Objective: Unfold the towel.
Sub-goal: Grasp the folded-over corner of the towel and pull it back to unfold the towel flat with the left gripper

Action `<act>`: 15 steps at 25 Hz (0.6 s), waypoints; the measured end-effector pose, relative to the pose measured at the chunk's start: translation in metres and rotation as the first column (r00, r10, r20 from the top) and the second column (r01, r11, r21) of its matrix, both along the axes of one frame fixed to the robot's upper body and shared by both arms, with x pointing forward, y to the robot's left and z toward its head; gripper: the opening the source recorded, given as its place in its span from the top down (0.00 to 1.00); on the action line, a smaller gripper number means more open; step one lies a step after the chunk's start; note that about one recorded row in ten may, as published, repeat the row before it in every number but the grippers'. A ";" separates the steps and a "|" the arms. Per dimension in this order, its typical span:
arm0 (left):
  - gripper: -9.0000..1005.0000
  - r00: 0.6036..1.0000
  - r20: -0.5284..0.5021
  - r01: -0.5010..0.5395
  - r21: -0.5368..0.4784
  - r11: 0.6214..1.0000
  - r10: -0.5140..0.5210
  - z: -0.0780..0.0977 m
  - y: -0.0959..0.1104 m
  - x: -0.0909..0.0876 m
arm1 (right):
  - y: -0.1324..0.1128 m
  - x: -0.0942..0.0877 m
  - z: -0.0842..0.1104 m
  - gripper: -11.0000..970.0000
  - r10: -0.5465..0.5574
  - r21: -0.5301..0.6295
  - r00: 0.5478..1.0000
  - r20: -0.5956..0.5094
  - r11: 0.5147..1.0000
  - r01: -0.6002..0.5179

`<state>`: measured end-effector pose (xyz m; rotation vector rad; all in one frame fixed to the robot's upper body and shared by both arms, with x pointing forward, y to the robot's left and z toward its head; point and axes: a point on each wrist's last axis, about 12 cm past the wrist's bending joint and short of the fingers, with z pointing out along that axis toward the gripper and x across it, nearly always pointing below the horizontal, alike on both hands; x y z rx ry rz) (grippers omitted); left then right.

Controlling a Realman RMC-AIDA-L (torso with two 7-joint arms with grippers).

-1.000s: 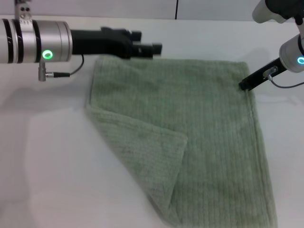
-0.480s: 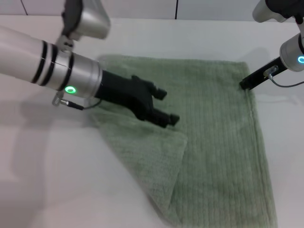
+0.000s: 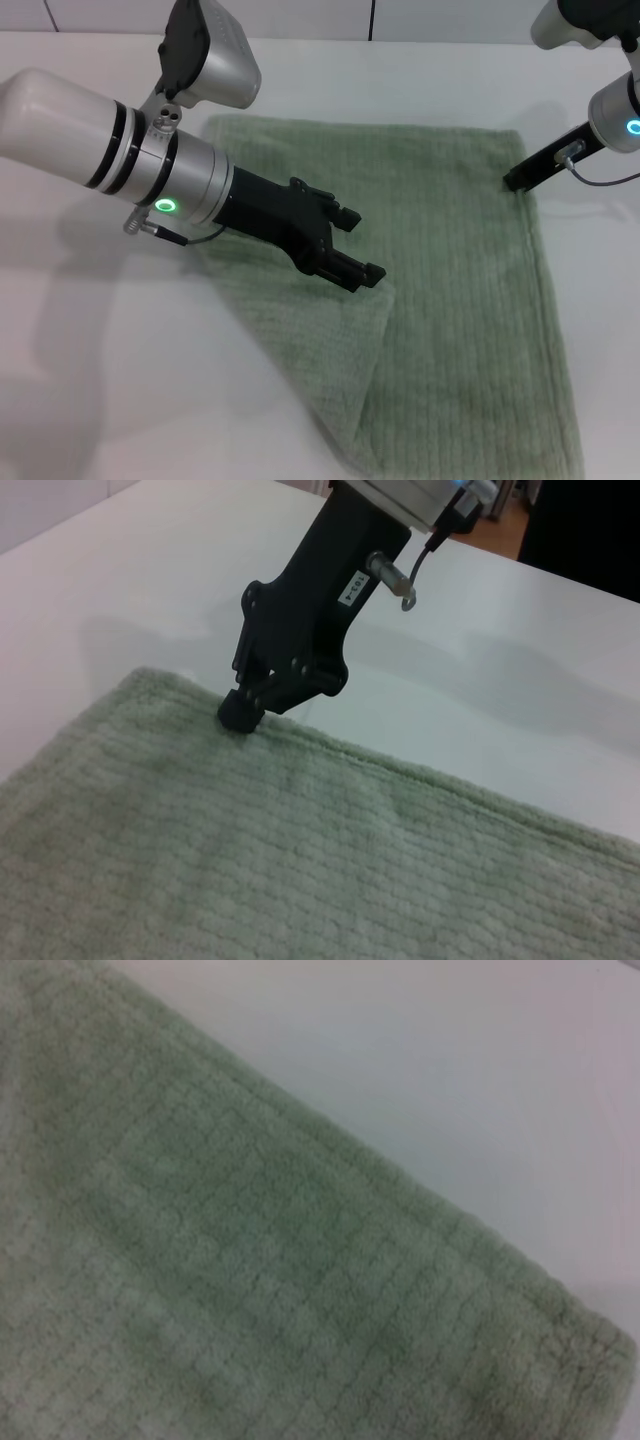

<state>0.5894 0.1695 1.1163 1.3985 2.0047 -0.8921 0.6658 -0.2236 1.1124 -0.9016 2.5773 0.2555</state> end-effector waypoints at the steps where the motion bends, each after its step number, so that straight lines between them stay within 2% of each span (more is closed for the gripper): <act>1: 0.14 1.000 -0.001 0.000 0.003 1.000 0.000 -0.002 -0.002 0.000 | 0.000 0.000 0.000 0.94 0.000 0.000 1.000 0.000 1.000 0.000; 3: 0.14 1.000 -0.001 0.000 0.003 1.000 0.000 -0.002 -0.002 0.000 | 0.000 0.000 0.000 0.94 0.000 0.000 1.000 0.000 1.000 0.000; 7: 0.14 1.000 0.013 0.028 0.029 0.999 -0.028 -0.012 -0.017 -0.005 | 0.001 0.000 0.000 0.93 0.001 0.001 1.000 -0.001 1.000 -0.001; 15: 0.14 1.000 0.027 0.015 0.042 0.999 -0.016 -0.019 -0.023 -0.006 | 0.001 0.000 -0.001 0.93 0.001 0.001 1.000 0.000 1.000 -0.001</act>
